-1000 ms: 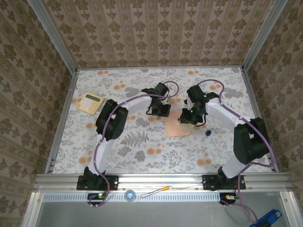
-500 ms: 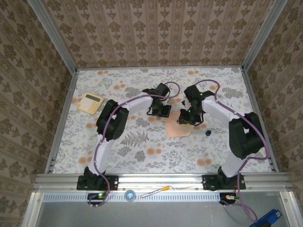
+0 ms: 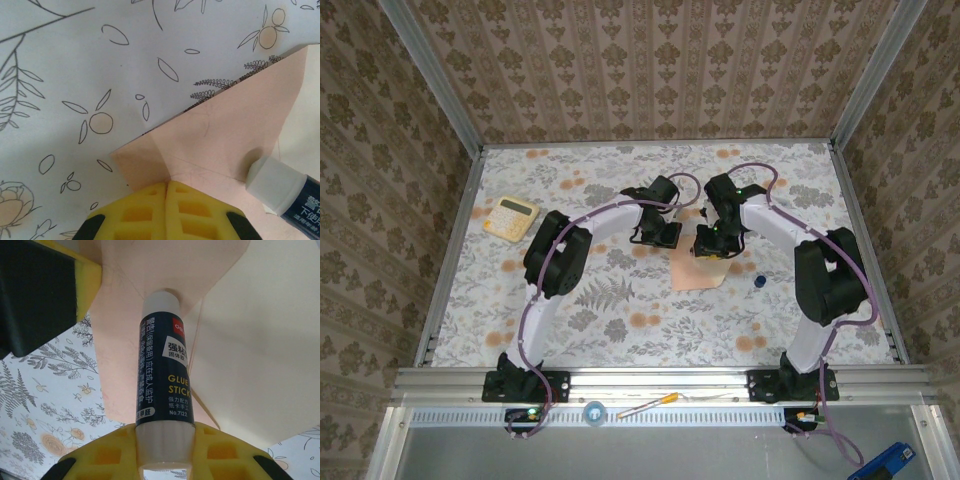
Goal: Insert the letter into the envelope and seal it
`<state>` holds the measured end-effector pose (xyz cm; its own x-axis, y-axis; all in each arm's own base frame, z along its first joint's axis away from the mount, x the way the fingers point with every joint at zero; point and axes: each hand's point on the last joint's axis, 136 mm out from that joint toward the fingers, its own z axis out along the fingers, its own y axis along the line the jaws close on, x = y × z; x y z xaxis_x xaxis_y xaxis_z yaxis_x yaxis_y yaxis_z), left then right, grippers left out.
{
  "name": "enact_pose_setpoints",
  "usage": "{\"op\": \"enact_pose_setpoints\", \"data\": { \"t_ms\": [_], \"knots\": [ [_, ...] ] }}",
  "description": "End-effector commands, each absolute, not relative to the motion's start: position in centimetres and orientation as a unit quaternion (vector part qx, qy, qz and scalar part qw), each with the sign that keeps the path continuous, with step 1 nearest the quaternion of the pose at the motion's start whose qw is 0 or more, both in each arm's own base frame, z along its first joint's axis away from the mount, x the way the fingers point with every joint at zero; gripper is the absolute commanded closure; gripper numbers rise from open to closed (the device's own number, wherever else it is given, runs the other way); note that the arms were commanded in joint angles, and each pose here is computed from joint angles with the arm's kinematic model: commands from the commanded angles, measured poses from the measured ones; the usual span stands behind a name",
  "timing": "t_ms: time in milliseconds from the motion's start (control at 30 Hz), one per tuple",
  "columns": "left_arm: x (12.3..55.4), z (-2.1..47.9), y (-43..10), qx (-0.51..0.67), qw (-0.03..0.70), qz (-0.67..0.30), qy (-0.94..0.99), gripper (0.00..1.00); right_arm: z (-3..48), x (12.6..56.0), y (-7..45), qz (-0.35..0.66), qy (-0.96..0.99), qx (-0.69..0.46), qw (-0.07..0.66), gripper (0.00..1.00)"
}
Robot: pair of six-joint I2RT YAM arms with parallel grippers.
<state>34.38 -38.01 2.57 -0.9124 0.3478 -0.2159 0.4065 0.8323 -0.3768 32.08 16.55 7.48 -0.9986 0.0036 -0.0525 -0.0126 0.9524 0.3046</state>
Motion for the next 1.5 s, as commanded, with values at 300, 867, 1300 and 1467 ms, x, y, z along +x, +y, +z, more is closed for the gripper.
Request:
{"op": "enact_pose_setpoints", "data": {
  "t_ms": [300, 867, 1300, 1467],
  "knots": [
    [33.6, 1.4, -37.9, 0.199, 0.050, -0.195, 0.959, 1.00, 8.9, 28.2, 15.6, 0.135, 0.990, -0.026, -0.040, 0.91],
    [33.7, 1.4, -38.0, 0.197, 0.052, -0.199, 0.959, 1.00, 8.8, 27.1, 16.8, 0.133, 0.987, -0.043, -0.079, 0.94],
    [33.4, 1.4, -38.2, 0.183, 0.049, -0.211, 0.959, 1.00, 8.6, 29.5, 18.2, 0.159, 0.986, -0.010, -0.053, 0.99],
    [33.1, 1.4, -38.0, 0.174, 0.048, -0.211, 0.961, 1.00, 8.4, 30.3, 18.4, 0.166, 0.985, 0.004, -0.043, 0.99]
  ]
}}
